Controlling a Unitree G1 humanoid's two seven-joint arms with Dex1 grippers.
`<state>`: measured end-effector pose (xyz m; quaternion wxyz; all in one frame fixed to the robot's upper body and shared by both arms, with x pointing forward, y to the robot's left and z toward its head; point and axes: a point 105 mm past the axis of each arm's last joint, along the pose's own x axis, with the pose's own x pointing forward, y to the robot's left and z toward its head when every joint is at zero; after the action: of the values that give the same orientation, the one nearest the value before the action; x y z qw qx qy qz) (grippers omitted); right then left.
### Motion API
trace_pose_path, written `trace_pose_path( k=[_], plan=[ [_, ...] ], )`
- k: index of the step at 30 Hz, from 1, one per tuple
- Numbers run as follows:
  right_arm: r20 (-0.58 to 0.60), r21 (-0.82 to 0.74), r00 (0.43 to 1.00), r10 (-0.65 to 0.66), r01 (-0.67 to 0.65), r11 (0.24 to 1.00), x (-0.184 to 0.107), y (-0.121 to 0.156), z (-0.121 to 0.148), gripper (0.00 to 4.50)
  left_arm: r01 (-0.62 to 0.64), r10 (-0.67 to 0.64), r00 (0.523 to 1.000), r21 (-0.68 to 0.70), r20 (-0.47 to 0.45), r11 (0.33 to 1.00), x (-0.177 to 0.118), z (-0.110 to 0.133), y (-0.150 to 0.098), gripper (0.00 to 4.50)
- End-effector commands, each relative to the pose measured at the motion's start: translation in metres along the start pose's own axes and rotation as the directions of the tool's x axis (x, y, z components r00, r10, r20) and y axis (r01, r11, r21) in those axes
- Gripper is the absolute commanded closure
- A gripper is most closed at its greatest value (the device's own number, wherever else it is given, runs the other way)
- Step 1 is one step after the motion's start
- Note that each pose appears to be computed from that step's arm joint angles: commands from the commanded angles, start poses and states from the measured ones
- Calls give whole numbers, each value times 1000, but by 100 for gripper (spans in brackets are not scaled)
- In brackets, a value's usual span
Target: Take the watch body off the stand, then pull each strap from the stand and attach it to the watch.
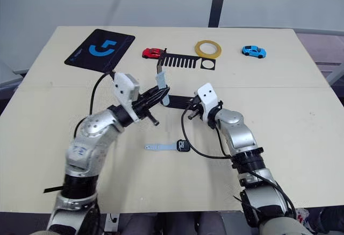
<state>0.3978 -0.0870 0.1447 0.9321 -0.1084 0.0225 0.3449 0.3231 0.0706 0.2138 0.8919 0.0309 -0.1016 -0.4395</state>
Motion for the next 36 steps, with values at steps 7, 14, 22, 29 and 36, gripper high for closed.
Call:
trace_pose_path(
  k=[7, 14, 22, 29, 36],
  plan=[
    [193, -33, 958, 211, -208, 977, -79, 27, 63, 355, 343, -344, 939, -105, 15, 933, -14, 20, -14, 450],
    [362, 171, 876, 317, -397, 902, -124, 55, 100, 53, 481, -482, 875, -190, 44, 856, 0, 21, -25, 450],
    [463, 299, 834, 299, -465, 833, -120, 69, 127, 7, 588, -592, 804, -215, 54, 780, 13, 20, -42, 450],
    [427, 306, 848, 312, -461, 833, -113, 75, 125, 7, 612, -611, 788, -210, 78, 762, 21, 25, -44, 450],
    [411, 300, 855, 317, -455, 838, -111, 76, 122, 87, 621, -619, 781, -199, 82, 758, 24, 27, -44, 450]
  ],
)
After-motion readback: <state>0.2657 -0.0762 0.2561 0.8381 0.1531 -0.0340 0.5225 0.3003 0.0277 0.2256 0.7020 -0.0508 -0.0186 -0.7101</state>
